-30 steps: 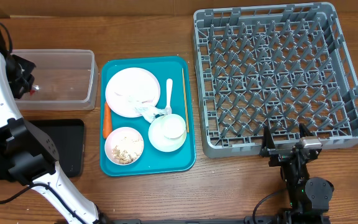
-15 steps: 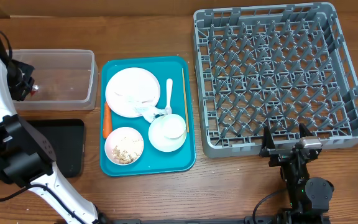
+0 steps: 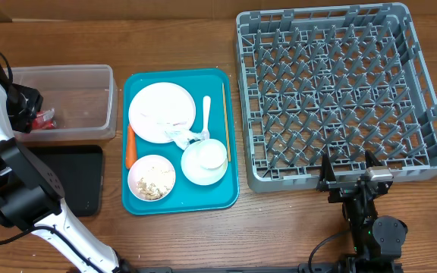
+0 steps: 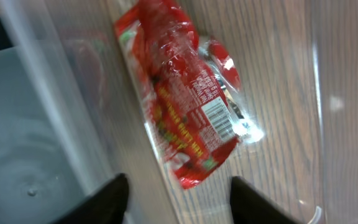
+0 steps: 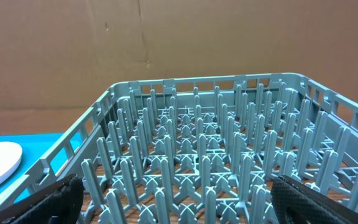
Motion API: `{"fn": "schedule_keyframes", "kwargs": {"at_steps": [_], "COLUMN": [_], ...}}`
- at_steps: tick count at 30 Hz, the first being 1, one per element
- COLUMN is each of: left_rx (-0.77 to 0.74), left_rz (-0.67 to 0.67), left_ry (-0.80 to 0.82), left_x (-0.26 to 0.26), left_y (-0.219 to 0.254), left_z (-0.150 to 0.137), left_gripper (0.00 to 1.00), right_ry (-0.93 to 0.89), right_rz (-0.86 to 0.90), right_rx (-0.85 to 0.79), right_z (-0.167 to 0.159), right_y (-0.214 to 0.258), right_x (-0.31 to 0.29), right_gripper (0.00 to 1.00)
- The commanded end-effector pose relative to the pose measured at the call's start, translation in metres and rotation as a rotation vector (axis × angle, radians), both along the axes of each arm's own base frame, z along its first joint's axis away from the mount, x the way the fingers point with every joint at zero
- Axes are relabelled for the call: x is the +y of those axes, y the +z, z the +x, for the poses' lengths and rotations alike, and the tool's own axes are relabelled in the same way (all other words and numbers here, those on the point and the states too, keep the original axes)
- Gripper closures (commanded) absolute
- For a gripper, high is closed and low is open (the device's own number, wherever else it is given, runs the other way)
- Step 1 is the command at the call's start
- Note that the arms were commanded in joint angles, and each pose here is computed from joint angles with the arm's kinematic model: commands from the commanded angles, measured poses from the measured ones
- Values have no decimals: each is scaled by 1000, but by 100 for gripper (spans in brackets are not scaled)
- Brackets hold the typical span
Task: Sort waste into correct bins and load items into the dishwasher rack
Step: 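Carry the wrapper left and release it into the clear bin, then move the left gripper back to the plate and grasp the tissue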
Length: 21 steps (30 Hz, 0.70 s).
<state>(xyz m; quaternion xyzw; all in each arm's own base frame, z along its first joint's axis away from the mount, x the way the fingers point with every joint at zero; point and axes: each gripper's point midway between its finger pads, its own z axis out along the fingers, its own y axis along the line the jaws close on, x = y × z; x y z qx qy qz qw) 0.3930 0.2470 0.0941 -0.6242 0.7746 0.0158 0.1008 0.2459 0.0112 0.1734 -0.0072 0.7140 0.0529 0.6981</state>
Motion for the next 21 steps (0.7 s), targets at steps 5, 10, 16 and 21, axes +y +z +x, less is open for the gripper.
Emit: {"fn": "schedule_keyframes", "kwargs": {"at_steps": [5,10,16,21], "left_rx": [-84,-191,-263,-275], "left_rz": [12,92,140,82], "left_ry": [-227,-253,-381,-567], "left_x": [-4,-11,-57,-122], "left_y": [41,124,192,206], "left_z": [17,29,28,28], "left_gripper": [40,39,36,36], "right_ry": [-13,-13,-13,-13], "right_rz": [4,4,4,4], "right_rx": [-6,-6,-6,-6], "right_z": [0,0,0,0], "right_y": [-1,-1,-1,-1], "right_x": [-3,-3,-3,-3], "right_gripper": [0,0,0,0]}}
